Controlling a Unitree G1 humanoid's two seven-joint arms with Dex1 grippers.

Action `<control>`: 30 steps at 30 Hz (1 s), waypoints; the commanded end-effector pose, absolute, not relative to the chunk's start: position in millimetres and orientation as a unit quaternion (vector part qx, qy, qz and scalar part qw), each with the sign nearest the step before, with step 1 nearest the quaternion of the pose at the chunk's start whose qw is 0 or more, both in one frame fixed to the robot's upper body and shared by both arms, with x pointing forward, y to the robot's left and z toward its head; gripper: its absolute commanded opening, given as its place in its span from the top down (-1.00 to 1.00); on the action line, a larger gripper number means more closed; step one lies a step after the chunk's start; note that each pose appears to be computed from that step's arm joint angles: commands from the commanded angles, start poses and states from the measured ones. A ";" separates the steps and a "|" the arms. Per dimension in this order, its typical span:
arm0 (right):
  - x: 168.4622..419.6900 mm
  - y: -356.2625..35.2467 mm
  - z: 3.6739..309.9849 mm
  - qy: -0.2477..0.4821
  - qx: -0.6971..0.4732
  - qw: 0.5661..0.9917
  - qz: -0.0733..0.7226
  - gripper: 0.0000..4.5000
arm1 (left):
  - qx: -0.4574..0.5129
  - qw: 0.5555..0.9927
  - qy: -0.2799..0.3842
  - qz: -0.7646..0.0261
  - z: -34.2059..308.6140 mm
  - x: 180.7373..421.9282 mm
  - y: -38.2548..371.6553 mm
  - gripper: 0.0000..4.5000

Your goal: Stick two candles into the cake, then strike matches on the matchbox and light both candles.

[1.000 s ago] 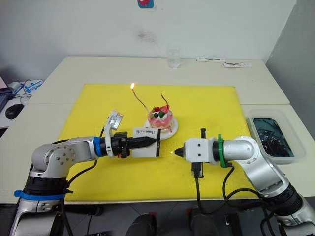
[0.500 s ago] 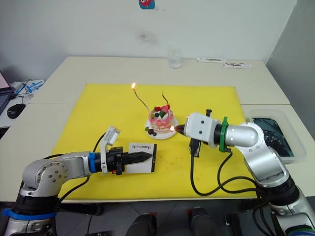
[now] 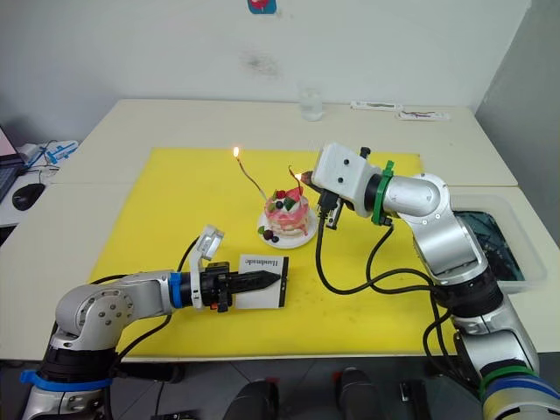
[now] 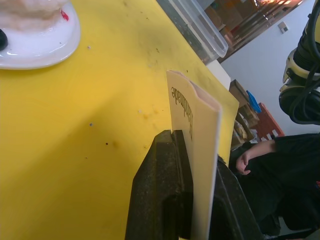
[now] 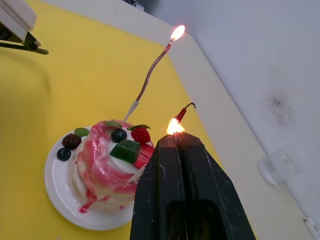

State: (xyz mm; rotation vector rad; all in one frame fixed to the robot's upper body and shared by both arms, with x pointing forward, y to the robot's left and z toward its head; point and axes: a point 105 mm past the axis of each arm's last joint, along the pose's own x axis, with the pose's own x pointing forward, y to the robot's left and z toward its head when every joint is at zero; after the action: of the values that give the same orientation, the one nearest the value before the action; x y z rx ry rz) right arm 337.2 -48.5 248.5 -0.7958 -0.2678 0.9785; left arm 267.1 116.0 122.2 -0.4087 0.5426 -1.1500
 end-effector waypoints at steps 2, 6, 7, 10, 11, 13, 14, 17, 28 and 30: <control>337.7 -38.7 269.7 -0.170 -0.382 0.791 0.447 0.99 | -0.182 0.783 0.233 -0.547 131.9 266.3 110.4 1.00; 338.7 -35.2 272.6 -0.177 -0.384 0.788 0.448 0.99 | -0.182 0.783 0.232 -0.548 132.2 265.8 109.2 1.00; 338.8 -34.2 272.2 -0.177 -0.384 0.787 0.449 0.99 | -0.183 0.782 0.232 -0.548 132.1 265.8 109.0 1.00; 339.1 -32.6 270.6 -0.177 -0.387 0.785 0.451 0.99 | -0.183 0.782 0.232 -0.549 132.0 265.8 108.8 1.00; 339.4 -32.7 270.1 -0.177 -0.388 0.784 0.451 0.99 | -0.183 0.782 0.232 -0.549 132.1 265.8 108.7 1.00; 339.9 -33.3 269.4 -0.176 -0.389 0.784 0.450 0.99 | -0.183 0.782 0.231 -0.549 132.1 265.8 108.5 1.00; 340.0 -33.5 269.1 -0.176 -0.390 0.784 0.450 0.99 | -0.183 0.782 0.231 -0.548 132.1 265.8 108.5 1.00; 340.0 -33.6 267.7 -0.176 -0.390 0.784 0.450 0.99 | -0.183 0.782 0.231 -0.549 132.1 265.6 108.3 1.00; 344.9 -39.0 260.3 -0.166 -0.403 0.785 0.441 0.99 | -0.184 0.781 0.231 -0.550 132.9 266.4 107.8 1.00; 345.5 -40.0 258.9 -0.164 -0.404 0.785 0.440 0.99 | -0.184 0.781 0.231 -0.551 132.9 266.3 107.8 1.00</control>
State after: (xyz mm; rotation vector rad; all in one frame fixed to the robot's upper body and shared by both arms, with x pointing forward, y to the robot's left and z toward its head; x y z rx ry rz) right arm 348.1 -39.0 252.8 -0.8530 -0.3205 0.9580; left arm 268.2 113.2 121.5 -0.4118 0.5402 -1.1445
